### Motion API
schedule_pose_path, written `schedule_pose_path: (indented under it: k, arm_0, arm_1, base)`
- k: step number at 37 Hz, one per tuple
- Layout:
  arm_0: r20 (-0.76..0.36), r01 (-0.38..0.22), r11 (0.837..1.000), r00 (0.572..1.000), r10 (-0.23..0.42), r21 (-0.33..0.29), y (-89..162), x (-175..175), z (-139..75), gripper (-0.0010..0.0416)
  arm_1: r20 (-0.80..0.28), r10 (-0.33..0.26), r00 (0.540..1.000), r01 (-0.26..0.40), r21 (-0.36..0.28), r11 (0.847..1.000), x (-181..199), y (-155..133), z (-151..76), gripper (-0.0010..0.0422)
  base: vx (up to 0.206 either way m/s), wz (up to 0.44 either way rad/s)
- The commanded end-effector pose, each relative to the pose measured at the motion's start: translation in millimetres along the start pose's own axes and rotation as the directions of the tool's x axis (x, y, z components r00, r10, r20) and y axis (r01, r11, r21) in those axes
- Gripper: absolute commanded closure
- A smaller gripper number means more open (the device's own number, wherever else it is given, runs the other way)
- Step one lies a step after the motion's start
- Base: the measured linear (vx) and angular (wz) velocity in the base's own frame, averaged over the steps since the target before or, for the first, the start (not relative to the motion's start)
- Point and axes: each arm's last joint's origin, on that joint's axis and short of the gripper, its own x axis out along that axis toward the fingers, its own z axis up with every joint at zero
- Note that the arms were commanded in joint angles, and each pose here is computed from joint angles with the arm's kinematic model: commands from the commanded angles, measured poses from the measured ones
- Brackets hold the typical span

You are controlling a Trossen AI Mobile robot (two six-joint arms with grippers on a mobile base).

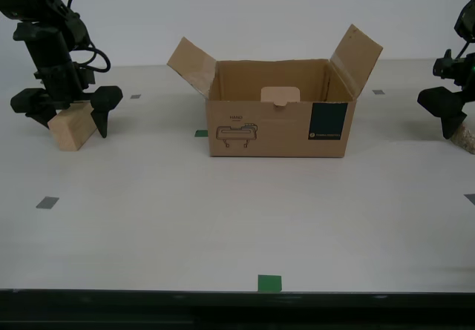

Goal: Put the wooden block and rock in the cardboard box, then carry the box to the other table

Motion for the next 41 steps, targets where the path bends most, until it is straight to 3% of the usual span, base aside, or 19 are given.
schedule_pose_path:
  k: [1,16,23,41]
  arm_0:
    - [0.000,0.003,1.000,1.000,-0.003,-0.004,1,1,-1,0.0093]
    - [-0.001,0.003,1.000,1.000,-0.003,-0.007,5,11,-12,0.0102]
    - [0.004,0.004,1.000,1.000,-0.004,-0.007,5,11,-12,0.0114]
    - [0.004,0.004,1.000,1.000,-0.004,-0.006,5,11,-11,0.0111]
  arm_1:
    - [0.000,0.000,1.000,0.000,0.002,1.000,0,0,0,0.0014]
    - [0.000,0.000,1.000,0.000,0.004,1.000,0,0,0,0.0014]
    - [0.000,0.000,1.000,0.000,0.050,0.999,0,0,0,0.0014]
    - [-0.002,0.000,1.000,0.000,0.041,0.999,0,-1,0,0.0017]
  base:
    - [0.000,0.000]
    - [0.000,0.000]
    - [0.000,0.000]
    - [0.000,0.000]
